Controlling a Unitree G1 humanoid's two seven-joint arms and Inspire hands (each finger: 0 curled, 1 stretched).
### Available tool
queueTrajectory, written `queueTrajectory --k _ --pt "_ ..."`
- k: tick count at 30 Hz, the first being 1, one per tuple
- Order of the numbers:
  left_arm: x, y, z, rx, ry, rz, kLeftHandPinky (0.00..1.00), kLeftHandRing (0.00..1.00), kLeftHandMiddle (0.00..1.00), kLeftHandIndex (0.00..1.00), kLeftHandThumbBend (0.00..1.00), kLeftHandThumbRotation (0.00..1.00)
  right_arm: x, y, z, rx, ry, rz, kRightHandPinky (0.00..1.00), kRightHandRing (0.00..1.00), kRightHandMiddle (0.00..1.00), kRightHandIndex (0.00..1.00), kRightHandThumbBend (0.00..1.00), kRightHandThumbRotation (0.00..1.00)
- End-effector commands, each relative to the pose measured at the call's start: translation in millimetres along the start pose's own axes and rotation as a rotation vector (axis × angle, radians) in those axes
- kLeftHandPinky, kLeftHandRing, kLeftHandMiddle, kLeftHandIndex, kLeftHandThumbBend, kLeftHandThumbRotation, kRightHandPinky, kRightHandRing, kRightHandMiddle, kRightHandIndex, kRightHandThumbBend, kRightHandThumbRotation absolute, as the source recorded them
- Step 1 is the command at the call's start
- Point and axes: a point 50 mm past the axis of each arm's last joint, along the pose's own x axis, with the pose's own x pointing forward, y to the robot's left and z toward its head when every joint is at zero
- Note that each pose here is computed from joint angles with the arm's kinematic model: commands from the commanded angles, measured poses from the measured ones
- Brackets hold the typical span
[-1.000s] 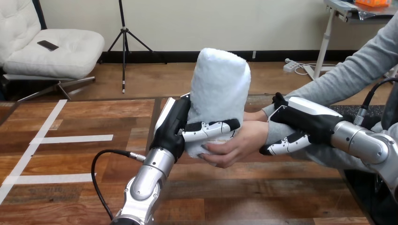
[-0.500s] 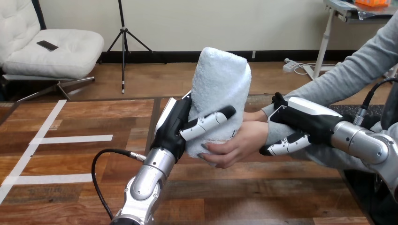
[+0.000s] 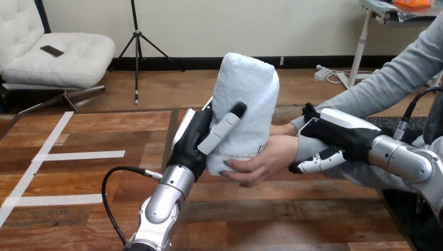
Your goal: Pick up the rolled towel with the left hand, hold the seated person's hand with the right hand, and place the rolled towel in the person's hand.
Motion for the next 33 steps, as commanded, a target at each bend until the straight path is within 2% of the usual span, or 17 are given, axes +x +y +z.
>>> queueTrajectory --k 1,17,33 --pt "14.2 -0.3 24.7 0.005 -0.124 -0.006 0.96 0.96 0.94 0.93 1.00 1.00 9.1 -17.8 25.2 0.000 -0.118 -0.088 0.27 0.31 0.37 0.40 0.61 0.36" --pt "7.8 8.1 26.9 0.023 -0.168 0.019 0.97 0.96 0.94 0.92 1.00 1.00 8.6 -16.3 24.7 -0.005 -0.120 -0.087 0.28 0.32 0.37 0.40 0.61 0.34" --pt "-4.5 23.2 32.9 0.073 -0.252 0.067 0.98 0.98 0.96 0.93 1.00 1.00 8.4 -15.8 24.6 0.009 -0.124 -0.085 0.29 0.33 0.38 0.40 0.63 0.36"
